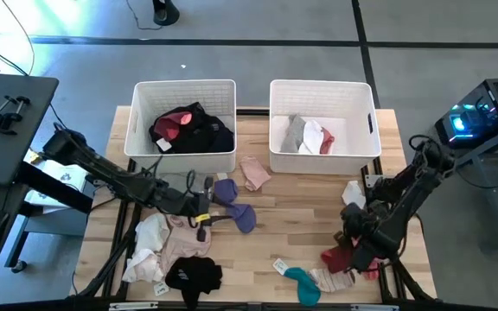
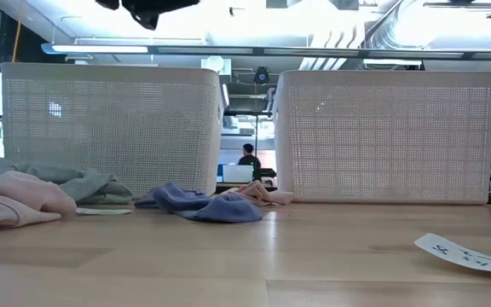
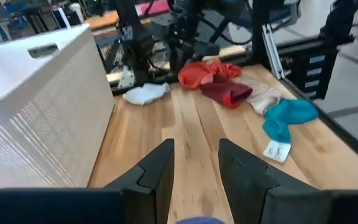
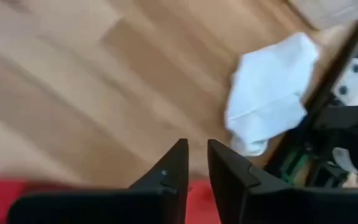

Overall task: Sort clothes
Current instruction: Put the white sock into the right white laundry bin

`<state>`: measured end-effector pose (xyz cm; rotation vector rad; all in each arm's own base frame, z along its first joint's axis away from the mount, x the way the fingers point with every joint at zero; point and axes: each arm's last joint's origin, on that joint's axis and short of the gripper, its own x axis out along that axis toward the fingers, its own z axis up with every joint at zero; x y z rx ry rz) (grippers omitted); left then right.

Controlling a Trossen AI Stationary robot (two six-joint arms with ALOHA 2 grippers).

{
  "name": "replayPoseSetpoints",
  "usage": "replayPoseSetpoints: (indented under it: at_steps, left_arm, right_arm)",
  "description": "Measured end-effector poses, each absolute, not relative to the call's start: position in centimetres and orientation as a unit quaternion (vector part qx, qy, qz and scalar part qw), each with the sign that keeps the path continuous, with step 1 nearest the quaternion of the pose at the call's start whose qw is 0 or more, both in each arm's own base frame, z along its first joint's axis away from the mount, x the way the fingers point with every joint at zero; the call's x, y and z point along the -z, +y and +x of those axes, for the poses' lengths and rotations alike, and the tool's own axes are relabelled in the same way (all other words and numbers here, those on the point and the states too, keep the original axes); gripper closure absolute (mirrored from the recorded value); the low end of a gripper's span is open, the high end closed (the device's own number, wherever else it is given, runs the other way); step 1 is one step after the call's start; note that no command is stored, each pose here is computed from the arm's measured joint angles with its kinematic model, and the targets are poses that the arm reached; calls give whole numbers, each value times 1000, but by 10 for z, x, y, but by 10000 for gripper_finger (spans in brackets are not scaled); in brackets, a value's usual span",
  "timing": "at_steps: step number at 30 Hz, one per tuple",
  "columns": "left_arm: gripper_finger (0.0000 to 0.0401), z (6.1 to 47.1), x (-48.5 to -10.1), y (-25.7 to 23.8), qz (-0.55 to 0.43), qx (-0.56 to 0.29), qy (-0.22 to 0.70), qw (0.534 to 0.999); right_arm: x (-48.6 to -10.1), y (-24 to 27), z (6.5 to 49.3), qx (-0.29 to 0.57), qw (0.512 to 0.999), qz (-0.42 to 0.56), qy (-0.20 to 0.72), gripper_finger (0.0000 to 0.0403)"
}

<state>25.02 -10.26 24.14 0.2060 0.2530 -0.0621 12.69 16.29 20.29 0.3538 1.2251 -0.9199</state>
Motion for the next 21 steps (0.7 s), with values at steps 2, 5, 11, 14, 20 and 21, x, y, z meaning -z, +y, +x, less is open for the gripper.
replayPoseSetpoints:
  at_steps: [2, 5, 11, 14, 20, 21]
  left_arm:
    - [289, 253, -237, -104, 100, 31, 131, 986]
    - [289, 257, -231, -105, 100, 30, 138, 985]
    - [289, 261, -224, -107, 104, 28, 146, 983]
    - [289, 262, -223, -107, 115, 28, 145, 982]
    - [289, 263, -223, -104, 107, 21, 146, 983]
    - [289, 263, -223, -104, 107, 21, 146, 983]
  right_arm:
    - [-193, 156, 125, 432, 699, 151, 549, 354]
    - [-173, 142, 118, 475, 682, 154, 534, 354]
    - [-155, 129, 118, 506, 653, 165, 539, 319]
    - [-156, 124, 121, 521, 651, 162, 528, 269]
    - [-154, 110, 134, 567, 619, 211, 501, 171]
    - [-153, 107, 137, 575, 612, 222, 496, 161]
